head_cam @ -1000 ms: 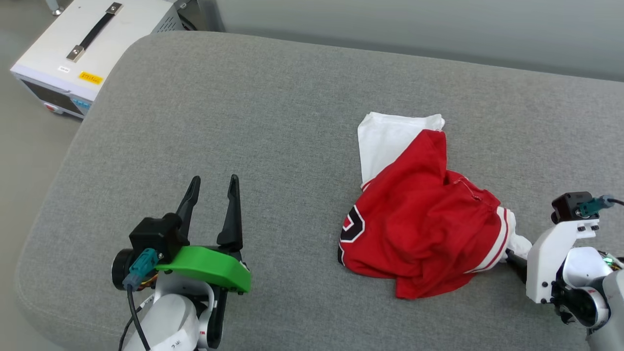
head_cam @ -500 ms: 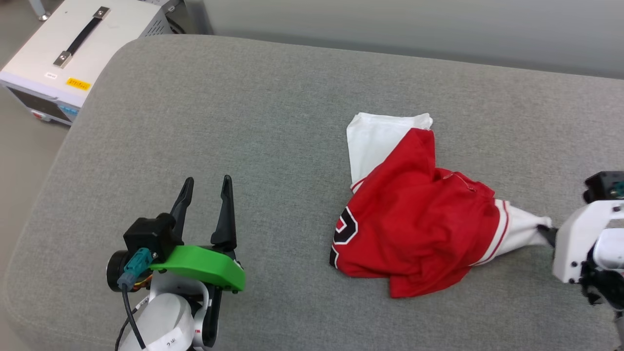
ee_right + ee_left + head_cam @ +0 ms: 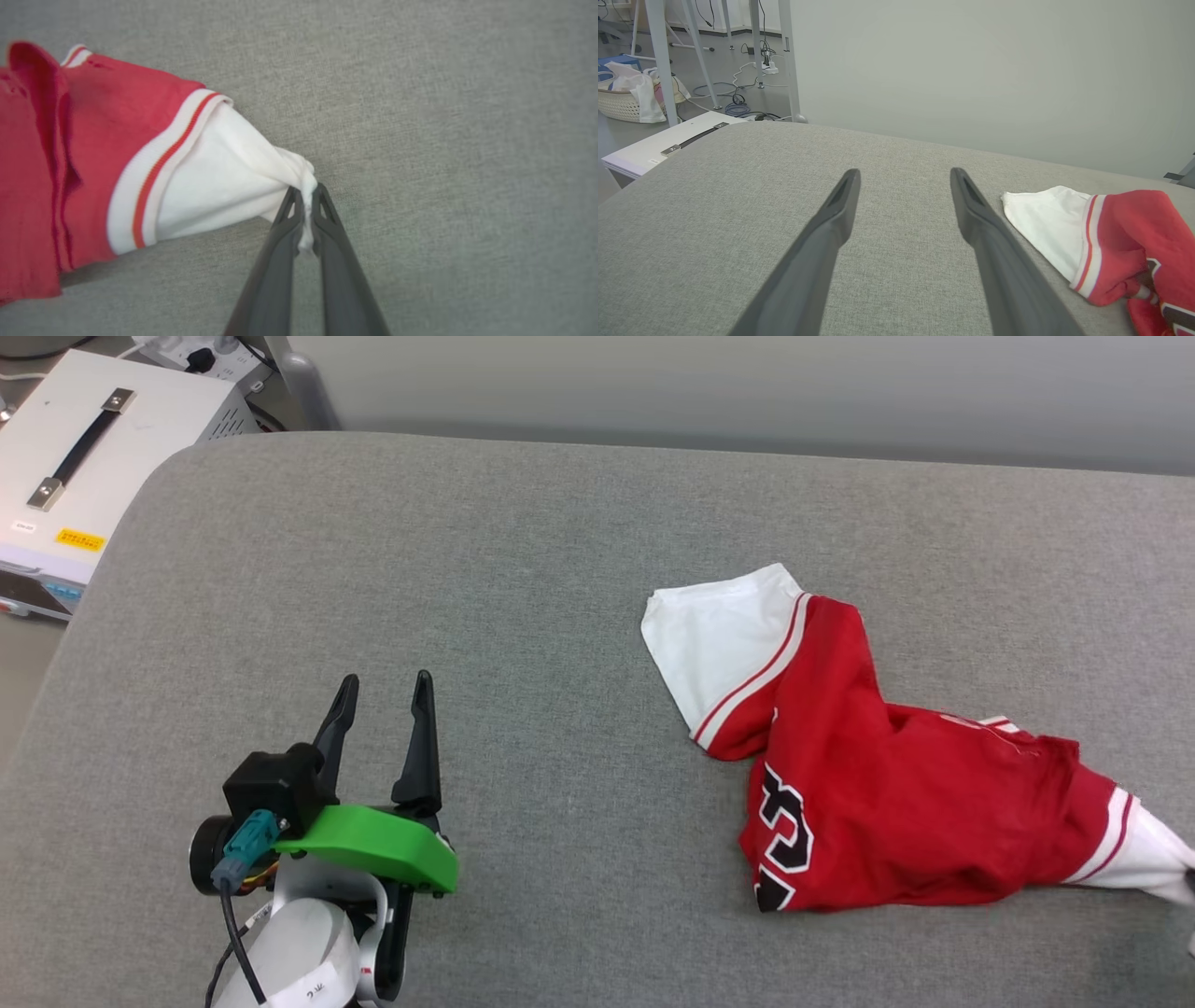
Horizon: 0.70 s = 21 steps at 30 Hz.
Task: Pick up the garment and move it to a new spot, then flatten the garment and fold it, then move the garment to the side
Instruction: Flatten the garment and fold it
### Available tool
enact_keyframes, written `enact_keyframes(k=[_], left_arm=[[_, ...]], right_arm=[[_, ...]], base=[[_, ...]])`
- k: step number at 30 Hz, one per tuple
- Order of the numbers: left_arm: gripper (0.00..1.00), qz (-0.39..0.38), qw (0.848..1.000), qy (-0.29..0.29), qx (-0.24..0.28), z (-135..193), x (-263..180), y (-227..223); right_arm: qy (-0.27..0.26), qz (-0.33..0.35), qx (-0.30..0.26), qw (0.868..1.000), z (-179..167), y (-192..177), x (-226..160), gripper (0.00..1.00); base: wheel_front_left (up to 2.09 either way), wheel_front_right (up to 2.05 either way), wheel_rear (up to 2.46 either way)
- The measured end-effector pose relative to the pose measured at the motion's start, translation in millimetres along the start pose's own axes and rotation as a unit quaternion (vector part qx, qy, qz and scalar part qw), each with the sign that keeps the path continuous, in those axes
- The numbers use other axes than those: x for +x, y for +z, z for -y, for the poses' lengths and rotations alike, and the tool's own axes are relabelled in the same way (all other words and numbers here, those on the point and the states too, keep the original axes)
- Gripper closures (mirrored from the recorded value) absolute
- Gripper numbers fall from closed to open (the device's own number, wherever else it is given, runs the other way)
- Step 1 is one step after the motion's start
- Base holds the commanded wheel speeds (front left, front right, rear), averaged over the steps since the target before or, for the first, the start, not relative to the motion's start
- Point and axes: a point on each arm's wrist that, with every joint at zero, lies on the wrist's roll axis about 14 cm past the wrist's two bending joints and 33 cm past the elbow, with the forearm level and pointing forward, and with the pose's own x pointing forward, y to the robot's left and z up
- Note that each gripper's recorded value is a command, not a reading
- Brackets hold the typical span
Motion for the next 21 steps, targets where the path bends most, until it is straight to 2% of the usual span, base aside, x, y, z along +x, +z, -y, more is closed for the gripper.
enact_keyframes(k=[3,4,5,6,12,17,21], left_arm=[[0.0,-0.002,1.0,-0.001,0.001,0.9,0.9,-0.7],[0.0,-0.003,1.0,-0.001,0.002,0.9,1.3,-1.0],[0.0,-0.005,1.0,-0.002,0.002,1.6,1.5,-1.8],[0.0,-0.007,1.0,-0.003,0.002,2.2,1.6,-2.4],[0.0,-0.009,1.0,-0.007,-0.001,5.0,-1.4,-1.3],[0.0,-0.012,1.0,-0.003,0.004,1.5,-7.7,0.8],[0.0,-0.015,1.0,0.002,0.003,-2.1,-13.5,2.1]], right_arm=[[-0.009,-0.001,0.013,1.0,6.0,-11.9,-0.6,1.0],[-0.007,0.002,0.017,1.0,4.2,-13.2,-0.4,0.67],[-0.004,0.008,0.019,1.0,1.0,-13.9,-0.1,0.47],[-0.001,0.019,0.021,1.0,-1.3,-12.4,-0.2,0.0],[0.005,0.128,0.029,0.991,-7.4,16.4,-9.6,0.0],[0.013,0.257,0.003,0.966,-21.9,57.0,-33.4,0.0],[0.038,0.312,-0.013,0.949,-46.5,66.7,-50.7,0.0]], base=[[0.0,0.0,0.0],[0.0,0.0,0.0],[0.0,0.0,0.0],[0.0,0.0,0.0],[0.0,0.0,0.0],[0.0,0.0,0.0],[0.0,0.0,0.0]])
